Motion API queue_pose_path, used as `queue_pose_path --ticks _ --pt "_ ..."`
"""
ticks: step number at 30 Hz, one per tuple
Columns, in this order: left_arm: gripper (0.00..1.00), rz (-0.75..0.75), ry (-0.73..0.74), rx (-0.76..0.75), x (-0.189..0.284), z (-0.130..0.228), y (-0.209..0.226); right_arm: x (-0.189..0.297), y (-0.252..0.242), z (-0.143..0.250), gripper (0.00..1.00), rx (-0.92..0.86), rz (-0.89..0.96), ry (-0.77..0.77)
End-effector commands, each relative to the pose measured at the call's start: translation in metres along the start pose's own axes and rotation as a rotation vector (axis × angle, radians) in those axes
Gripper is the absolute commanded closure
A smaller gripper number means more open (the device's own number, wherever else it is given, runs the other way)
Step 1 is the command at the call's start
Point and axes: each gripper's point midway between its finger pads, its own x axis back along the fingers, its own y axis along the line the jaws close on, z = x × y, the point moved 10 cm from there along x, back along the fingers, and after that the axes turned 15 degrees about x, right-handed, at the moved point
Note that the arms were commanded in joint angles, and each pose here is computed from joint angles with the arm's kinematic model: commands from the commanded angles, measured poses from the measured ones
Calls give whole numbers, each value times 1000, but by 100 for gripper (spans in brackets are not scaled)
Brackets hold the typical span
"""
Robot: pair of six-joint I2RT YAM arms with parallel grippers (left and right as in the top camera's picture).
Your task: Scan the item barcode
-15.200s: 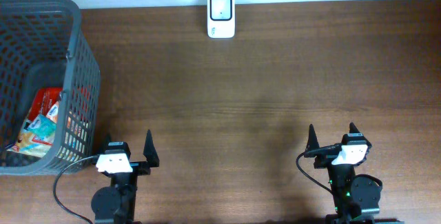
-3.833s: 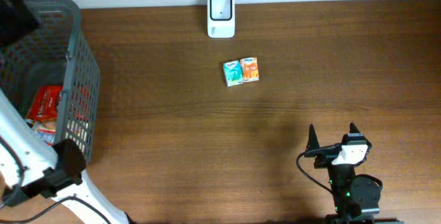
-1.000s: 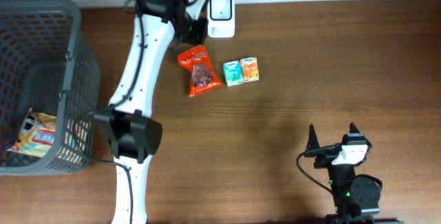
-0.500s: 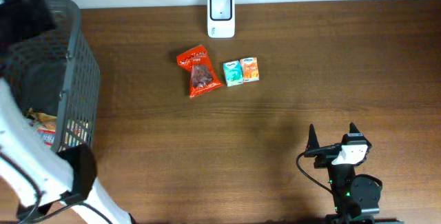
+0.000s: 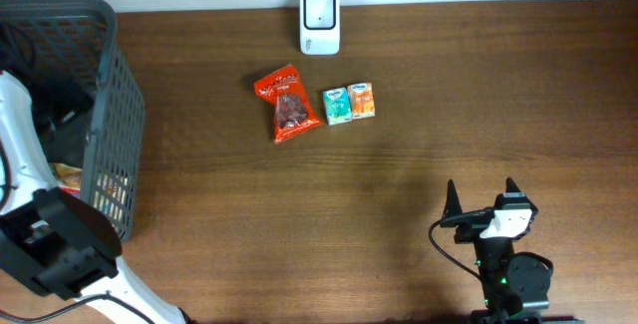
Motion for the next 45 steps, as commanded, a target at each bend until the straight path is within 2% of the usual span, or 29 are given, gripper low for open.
queue_pose_path --ticks 1,7,13,15,18,20,21,22,26,29,32,33,35,36,37,38,41,44,45 --pt "1 -117 -3 131 -22 7 16 0 -1 3 2 6 15 10" --pt "1 -185 7 321 -52 9 40 0 -1 3 2 6 15 10" --pt "0 -228 65 307 -107 38 49 0 -1 3 2 6 15 10" --pt "7 -239 79 303 -120 47 52 0 -1 3 2 6 15 10" --pt "27 -250 92 299 -124 52 54 0 -1 3 2 6 15 10" --pt "80 -252 97 298 -124 52 54 0 -1 3 2 6 15 10" --pt "98 -245 97 300 -121 51 54 0 -1 3 1 6 15 10" --pt "100 -224 101 304 -119 50 52 0 -1 3 2 6 15 10" --pt "100 38 88 340 -66 29 31 0 -1 3 2 6 15 10" --pt "100 203 -65 347 9 10 25 0 -1 3 2 6 15 10" --pt "100 460 -250 321 117 13 26 0 -1 3 2 6 15 10" --pt "100 577 -318 292 160 23 28 0 -1 3 2 6 15 9" --pt "100 715 -403 237 209 46 30 0 -1 3 1 6 15 10" --pt "100 822 -437 152 246 81 25 0 -1 3 2 6 15 10" --pt "100 893 -396 5 259 114 0 0 -1 3 2 6 15 10" --pt "100 915 -356 -127 258 135 -23 0 -1 3 2 6 15 10" --pt "100 932 -240 -391 243 187 -77 0 -1 3 2 6 15 10" --pt "100 890 -133 -599 213 236 -128 0 -1 3 2 6 15 10" --pt "100 848 -64 -670 193 262 -152 0 -1 3 2 6 15 10"
